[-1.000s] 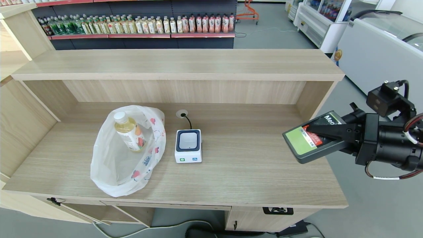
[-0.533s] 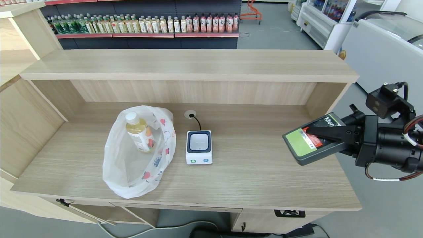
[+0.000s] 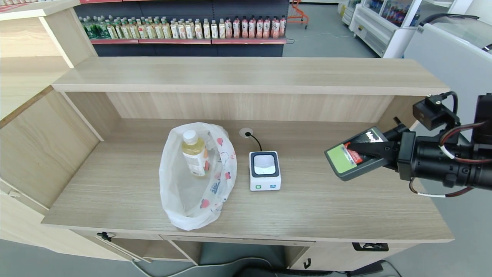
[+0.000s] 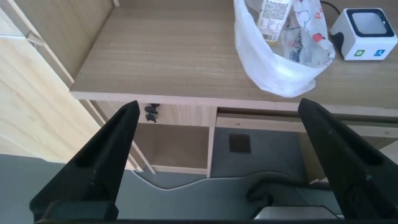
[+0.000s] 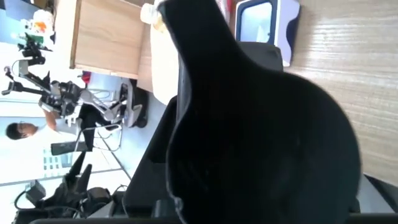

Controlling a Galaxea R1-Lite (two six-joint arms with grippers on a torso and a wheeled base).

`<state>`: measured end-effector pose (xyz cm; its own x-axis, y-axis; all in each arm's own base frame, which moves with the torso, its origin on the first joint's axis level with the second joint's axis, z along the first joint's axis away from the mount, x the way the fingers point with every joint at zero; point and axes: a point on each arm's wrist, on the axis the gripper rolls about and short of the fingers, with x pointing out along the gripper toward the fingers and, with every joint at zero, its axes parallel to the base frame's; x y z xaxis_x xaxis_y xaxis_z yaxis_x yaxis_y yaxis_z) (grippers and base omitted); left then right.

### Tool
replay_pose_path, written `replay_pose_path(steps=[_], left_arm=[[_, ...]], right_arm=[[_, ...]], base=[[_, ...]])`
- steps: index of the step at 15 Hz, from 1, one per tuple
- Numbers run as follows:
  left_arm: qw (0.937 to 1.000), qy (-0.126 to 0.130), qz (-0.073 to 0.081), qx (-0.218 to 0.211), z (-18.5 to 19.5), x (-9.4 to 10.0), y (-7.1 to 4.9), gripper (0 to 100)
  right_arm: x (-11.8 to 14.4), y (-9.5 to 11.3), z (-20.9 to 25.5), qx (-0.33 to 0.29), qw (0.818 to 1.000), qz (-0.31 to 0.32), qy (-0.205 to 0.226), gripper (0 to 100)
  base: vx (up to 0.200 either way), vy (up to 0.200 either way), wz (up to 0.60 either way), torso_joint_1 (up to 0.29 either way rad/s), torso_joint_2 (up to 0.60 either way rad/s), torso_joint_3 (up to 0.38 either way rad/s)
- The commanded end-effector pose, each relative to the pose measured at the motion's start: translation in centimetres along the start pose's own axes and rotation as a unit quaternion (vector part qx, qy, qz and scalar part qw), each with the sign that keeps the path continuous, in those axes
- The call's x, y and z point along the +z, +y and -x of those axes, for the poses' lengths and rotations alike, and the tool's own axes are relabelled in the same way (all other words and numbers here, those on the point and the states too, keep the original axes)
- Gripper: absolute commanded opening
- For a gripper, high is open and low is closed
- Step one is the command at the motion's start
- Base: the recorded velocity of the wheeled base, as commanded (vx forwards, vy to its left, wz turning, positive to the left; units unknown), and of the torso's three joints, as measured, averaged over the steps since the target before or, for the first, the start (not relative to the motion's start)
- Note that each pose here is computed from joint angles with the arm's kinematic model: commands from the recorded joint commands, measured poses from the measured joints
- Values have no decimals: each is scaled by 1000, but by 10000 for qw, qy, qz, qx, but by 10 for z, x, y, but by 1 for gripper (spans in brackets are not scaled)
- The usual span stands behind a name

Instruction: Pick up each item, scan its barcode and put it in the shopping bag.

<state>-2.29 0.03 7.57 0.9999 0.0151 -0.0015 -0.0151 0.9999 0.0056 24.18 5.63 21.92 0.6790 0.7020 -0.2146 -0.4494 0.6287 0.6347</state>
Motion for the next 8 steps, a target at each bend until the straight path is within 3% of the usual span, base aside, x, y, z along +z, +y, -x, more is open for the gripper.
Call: replay_pose_path(steps=[1, 8], left_arm=[[10000, 0, -3, 1, 0, 0, 0, 100], [10000, 0, -3, 9, 0, 0, 0, 100]], right_arm=[[1, -19, -25, -274, 9996, -81, 5, 0], [0, -51, -70, -697, 9961, 529, 67, 0]], base=[[0, 200, 0, 2, 2, -2], [0, 0, 0, 0, 0, 0]])
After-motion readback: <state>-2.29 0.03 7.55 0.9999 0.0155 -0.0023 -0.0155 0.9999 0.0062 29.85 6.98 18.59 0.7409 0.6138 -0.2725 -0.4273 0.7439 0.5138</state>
